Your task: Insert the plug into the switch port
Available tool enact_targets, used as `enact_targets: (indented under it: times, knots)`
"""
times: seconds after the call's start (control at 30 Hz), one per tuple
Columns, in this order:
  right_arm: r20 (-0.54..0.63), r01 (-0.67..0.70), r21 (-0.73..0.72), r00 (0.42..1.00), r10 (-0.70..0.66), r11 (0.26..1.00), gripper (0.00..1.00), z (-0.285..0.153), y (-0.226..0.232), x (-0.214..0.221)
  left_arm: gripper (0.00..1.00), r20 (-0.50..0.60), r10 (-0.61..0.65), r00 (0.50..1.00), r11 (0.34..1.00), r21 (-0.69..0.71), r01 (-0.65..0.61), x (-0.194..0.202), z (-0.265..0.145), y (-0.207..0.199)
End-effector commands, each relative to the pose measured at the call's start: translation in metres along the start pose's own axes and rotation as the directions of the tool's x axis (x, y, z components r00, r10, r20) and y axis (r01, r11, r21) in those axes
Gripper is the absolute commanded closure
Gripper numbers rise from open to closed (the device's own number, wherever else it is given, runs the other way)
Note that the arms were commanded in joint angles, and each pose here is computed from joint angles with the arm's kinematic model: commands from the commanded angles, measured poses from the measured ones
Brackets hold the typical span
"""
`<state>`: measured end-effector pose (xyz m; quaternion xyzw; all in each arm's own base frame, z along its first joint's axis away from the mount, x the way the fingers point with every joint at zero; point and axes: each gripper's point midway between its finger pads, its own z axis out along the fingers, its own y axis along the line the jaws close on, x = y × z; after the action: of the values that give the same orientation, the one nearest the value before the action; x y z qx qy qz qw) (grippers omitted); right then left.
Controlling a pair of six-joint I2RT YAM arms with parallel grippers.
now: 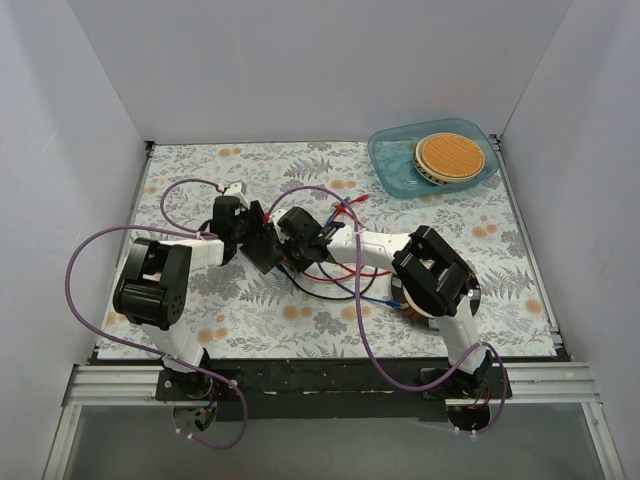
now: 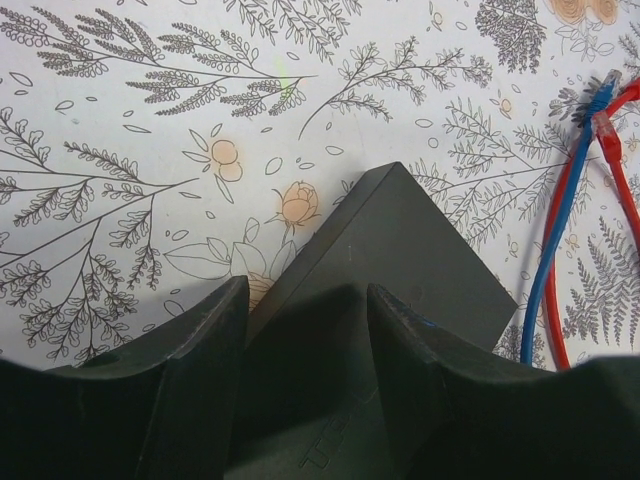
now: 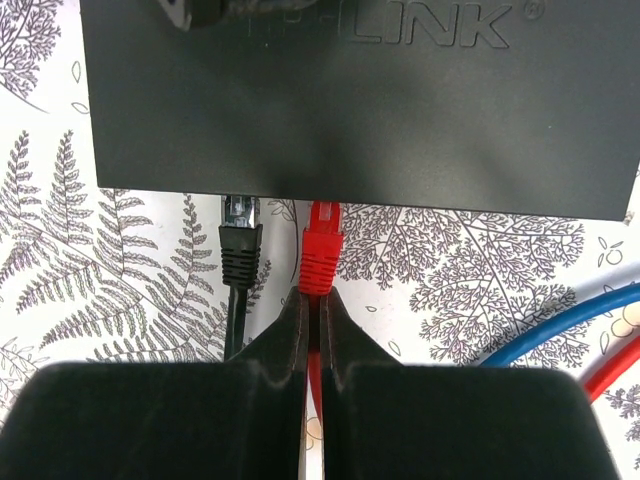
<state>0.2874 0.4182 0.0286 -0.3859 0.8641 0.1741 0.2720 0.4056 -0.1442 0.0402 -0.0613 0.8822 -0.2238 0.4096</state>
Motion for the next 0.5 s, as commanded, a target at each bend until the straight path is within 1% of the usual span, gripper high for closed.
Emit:
enact_targets:
  times: [0.0, 0.23, 0.47]
  knots:
    - [0.518, 0.048, -0.046, 0.855, -0.018, 0.998, 0.99, -0.015, 0.012, -0.154, 0.55, -0.619, -0.087, 0.78, 0.96, 0.156, 0.231, 0.157, -0.071, -0.072]
    - [0.53, 0.025, -0.033, 0.848, -0.004, 0.999, 0.99, -0.017, 0.008, -0.165, 0.55, -0.654, -0.096, 0.75, 0.955, 0.152, 0.255, 0.167, -0.084, -0.076]
    - [0.52, 0.027, -0.044, 0.854, 0.0, 0.999, 0.99, -0.017, 0.01, -0.16, 0.54, -0.633, -0.111, 0.766, 0.958, 0.138, 0.253, 0.166, -0.084, -0.073]
